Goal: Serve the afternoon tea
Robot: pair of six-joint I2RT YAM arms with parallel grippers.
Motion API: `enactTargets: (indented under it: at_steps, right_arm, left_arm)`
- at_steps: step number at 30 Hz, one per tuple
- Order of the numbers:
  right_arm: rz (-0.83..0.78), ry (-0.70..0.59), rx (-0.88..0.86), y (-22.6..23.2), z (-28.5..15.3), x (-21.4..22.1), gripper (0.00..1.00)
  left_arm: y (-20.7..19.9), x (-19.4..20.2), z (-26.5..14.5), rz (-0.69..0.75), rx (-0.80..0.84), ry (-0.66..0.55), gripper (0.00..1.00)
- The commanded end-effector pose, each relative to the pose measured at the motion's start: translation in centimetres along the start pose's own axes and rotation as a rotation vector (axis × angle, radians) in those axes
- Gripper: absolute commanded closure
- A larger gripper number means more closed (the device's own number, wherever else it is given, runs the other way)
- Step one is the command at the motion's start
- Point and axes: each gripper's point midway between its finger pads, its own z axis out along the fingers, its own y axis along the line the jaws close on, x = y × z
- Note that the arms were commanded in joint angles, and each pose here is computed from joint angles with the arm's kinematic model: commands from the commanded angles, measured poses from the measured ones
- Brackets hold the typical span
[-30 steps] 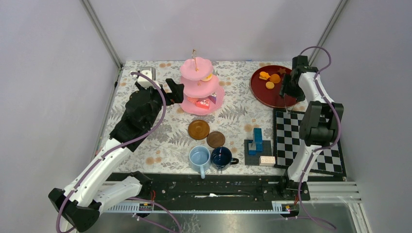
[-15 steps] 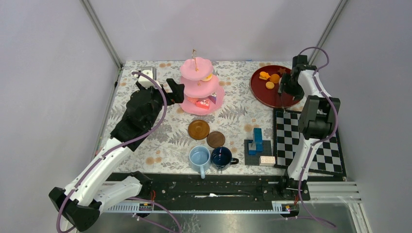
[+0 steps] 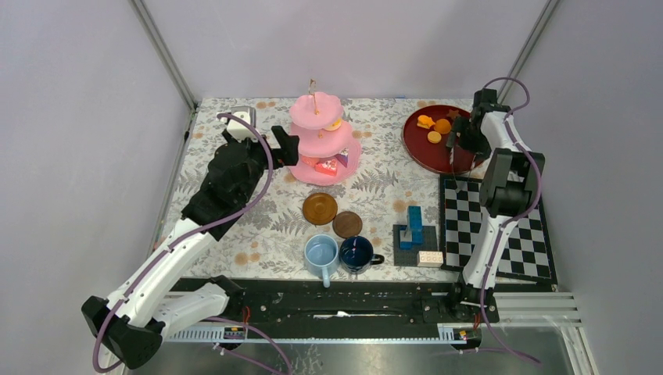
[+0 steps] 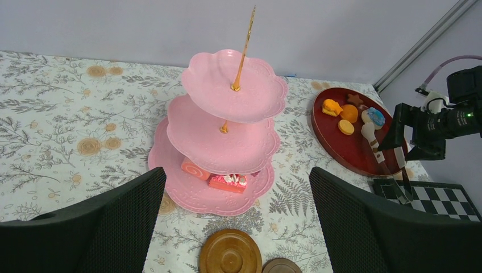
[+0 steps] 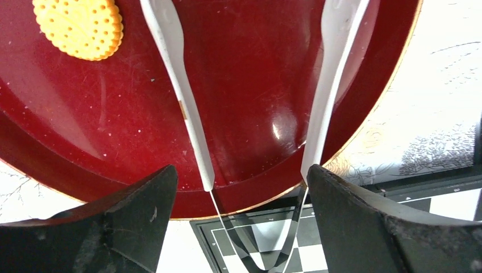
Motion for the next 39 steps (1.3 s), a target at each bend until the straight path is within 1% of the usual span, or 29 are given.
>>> enactTargets:
  at_steps: [1,3,5,9,13,15,18,26,29,35,39]
  right_arm:
    - [-0.001,-0.069,-0.054,0.7,-2.6,-0.6,0.05]
    - [0.003,-0.095,-0.041,0.3,-3.4,-0.3,0.01]
    - [0.006,-0.111,-0.026,-0.1,-3.8,0.0,0.00]
    - [0.008,-0.099,-0.006,-0.6,-3.8,1.1,0.00]
    - [0.011,-0.133,-0.071,0.3,-4.5,1.4,0.00]
    - [0.033,-0.150,-0.070,0.3,-4.9,1.2,0.00]
    - [0.059,-0.102,-0.017,-0.6,-4.6,2.2,0.00]
    - [0.084,-0.072,0.019,-1.3,-2.8,4.3,0.01]
    - [0.078,-0.069,0.032,-1.5,-2.2,4.6,0.04]
    - [0.079,-0.067,0.033,-1.4,-0.9,4.4,0.18]
    - [0.077,-0.056,0.037,-1.4,-0.2,4.3,0.24]
  left_arm:
    - [-0.8,-0.5,0.3,-0.016,0.035,-0.023,0.01]
    - [-0.9,-0.5,0.3,-0.018,0.039,-0.021,0.01]
    - [-0.9,-0.5,0.3,-0.020,0.042,-0.022,0.01]
    - [-1.0,-0.5,0.3,-0.022,0.046,-0.022,0.01]
    - [-1.0,-0.4,0.3,-0.023,0.047,-0.021,0.01]
    - [-1.1,-0.4,0.3,-0.024,0.050,-0.021,0.01]
    - [-1.1,-0.5,0.2,-0.026,0.053,-0.022,0.01]
    - [-1.2,-0.4,0.3,-0.026,0.054,-0.018,0.01]
    - [-1.2,-0.4,0.3,-0.026,0.055,-0.018,0.01]
    - [-1.2,-0.2,0.4,-0.024,0.053,-0.015,0.01]
    - [-1.1,-0.1,0.5,-0.022,0.051,-0.012,0.01]
